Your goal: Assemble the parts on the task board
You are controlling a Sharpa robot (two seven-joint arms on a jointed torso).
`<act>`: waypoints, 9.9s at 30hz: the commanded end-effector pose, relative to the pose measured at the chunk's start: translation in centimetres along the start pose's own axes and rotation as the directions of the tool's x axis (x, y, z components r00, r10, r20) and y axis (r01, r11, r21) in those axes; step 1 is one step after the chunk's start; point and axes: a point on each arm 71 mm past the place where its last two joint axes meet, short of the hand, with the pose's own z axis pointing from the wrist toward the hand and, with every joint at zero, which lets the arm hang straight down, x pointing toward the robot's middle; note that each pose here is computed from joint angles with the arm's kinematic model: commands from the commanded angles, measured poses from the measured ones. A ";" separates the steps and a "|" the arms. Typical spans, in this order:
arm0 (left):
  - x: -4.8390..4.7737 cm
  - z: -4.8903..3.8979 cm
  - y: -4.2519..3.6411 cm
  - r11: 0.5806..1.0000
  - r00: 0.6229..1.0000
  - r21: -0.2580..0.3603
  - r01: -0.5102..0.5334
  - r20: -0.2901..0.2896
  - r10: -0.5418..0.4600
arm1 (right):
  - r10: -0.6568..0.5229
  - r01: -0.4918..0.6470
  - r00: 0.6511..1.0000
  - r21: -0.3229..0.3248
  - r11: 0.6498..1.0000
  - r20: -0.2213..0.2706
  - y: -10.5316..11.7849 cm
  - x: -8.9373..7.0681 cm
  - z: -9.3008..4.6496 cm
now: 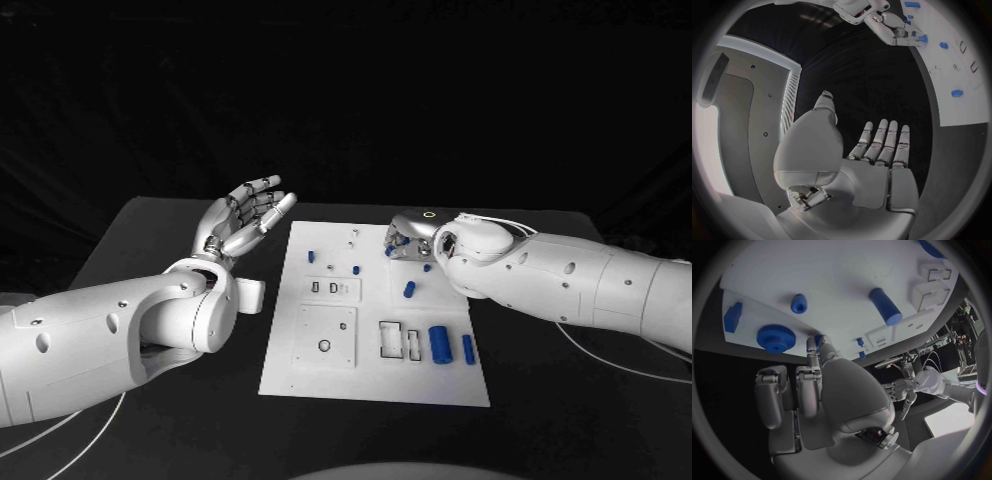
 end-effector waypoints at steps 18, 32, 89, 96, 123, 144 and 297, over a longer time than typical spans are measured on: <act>0.13 0.23 -0.12 1.000 1.000 0.015 0.001 -0.004 -0.001 | 0.099 -0.063 0.947 -0.125 0.990 0.307 1.4 -3.3 1.3; 0.25 0.28 -0.52 1.000 1.000 0.022 0.003 -0.006 -0.003 | 0.047 -0.024 0.955 -0.080 0.996 0.293 1.0 -3.6 3.2; -0.03 0.65 -1.42 0.999 1.000 0.042 0.003 0.005 -0.003 | -0.012 0.020 0.982 -0.040 0.999 0.188 1.6 -3.0 4.4; -0.01 0.63 -1.14 0.999 1.000 0.037 -0.001 0.002 0.000 | -0.013 0.022 0.982 -0.045 0.999 0.189 1.7 -3.0 4.3; -0.07 0.72 -0.90 0.999 1.000 0.032 -0.004 0.002 0.004 | 0.006 0.002 0.983 -0.039 0.999 0.182 0.9 -3.5 3.1; -0.14 0.76 -0.85 1.000 1.000 0.029 -0.004 0.002 0.004 | -0.035 0.037 0.989 -0.010 0.999 0.145 0.8 -3.1 3.2; 1.04 3.39 1.24 1.000 1.000 0.025 -0.019 -0.014 0.019 | 0.624 -0.656 0.739 0.057 0.753 0.252 -7.6 -4.2 -8.8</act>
